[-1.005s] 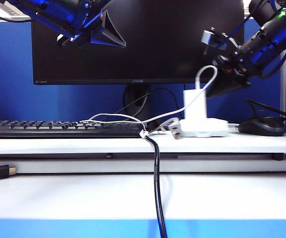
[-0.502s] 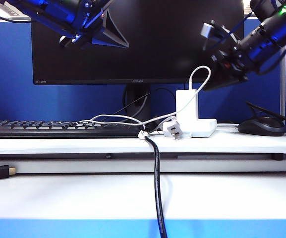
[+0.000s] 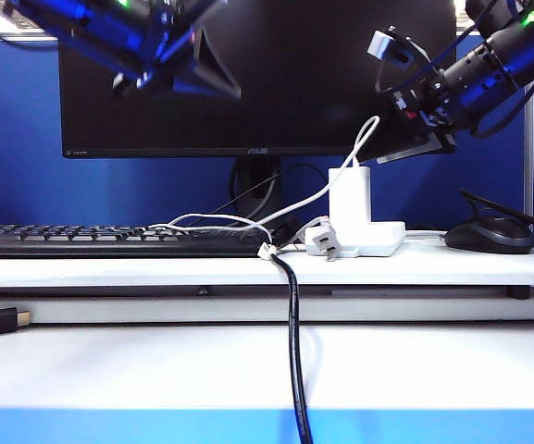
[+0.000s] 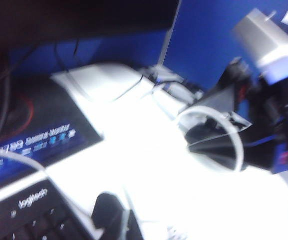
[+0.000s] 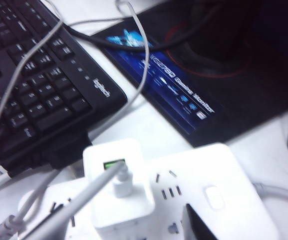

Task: Unplug the white charger from the socket, then place it next to the socket.

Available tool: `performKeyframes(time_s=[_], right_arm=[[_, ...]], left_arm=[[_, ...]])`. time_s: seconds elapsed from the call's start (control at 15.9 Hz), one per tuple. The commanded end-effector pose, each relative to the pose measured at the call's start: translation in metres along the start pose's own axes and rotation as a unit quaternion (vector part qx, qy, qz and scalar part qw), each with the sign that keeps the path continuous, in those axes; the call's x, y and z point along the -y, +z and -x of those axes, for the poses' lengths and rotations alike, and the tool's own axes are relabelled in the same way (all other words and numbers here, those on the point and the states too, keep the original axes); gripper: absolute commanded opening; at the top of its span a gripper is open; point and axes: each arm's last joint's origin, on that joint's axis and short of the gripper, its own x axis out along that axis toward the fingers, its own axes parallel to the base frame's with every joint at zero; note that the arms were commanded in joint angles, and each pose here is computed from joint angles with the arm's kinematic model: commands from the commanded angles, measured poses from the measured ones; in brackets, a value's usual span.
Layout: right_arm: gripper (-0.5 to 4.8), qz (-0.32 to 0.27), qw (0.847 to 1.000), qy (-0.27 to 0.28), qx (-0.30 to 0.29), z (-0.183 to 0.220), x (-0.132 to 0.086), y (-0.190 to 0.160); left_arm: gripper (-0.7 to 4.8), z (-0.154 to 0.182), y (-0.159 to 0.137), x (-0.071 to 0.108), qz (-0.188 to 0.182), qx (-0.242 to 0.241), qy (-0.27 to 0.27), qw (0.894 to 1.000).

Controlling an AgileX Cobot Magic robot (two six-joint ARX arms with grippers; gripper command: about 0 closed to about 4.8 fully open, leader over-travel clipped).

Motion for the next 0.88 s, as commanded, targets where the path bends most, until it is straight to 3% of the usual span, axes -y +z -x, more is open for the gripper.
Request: performKeyframes(time_s=[0.06,0.31,0.44,0.88], right_arm=[[2.92,0.011,0.999,0.022,0.021,-0.006,0.001,0.0],[2.91,0.011,0.999,0.033,0.026,-0.014,0.005,-0.006],[2.68,0.013,0.999,0.038,0.032,-0.017,0.005,-0.007],[2.7,0.01,0.998,0.051,0.029,-0.03,0.005,-0.016]], left_arm=[[-0.05,-0.003,0.0,0.0,0.0,0.003,-0.005,1.0],[-0.05,-0.009,-0.004,-0.003,0.0,0.003,-0.008,1.0],[-0.05,-0.017,-0.008,-0.004,0.001,0.005,-0.031,1.0],[-0.05,-0.051,-0.019,-0.011,-0.006,-0.003,-0.083,0.997]])
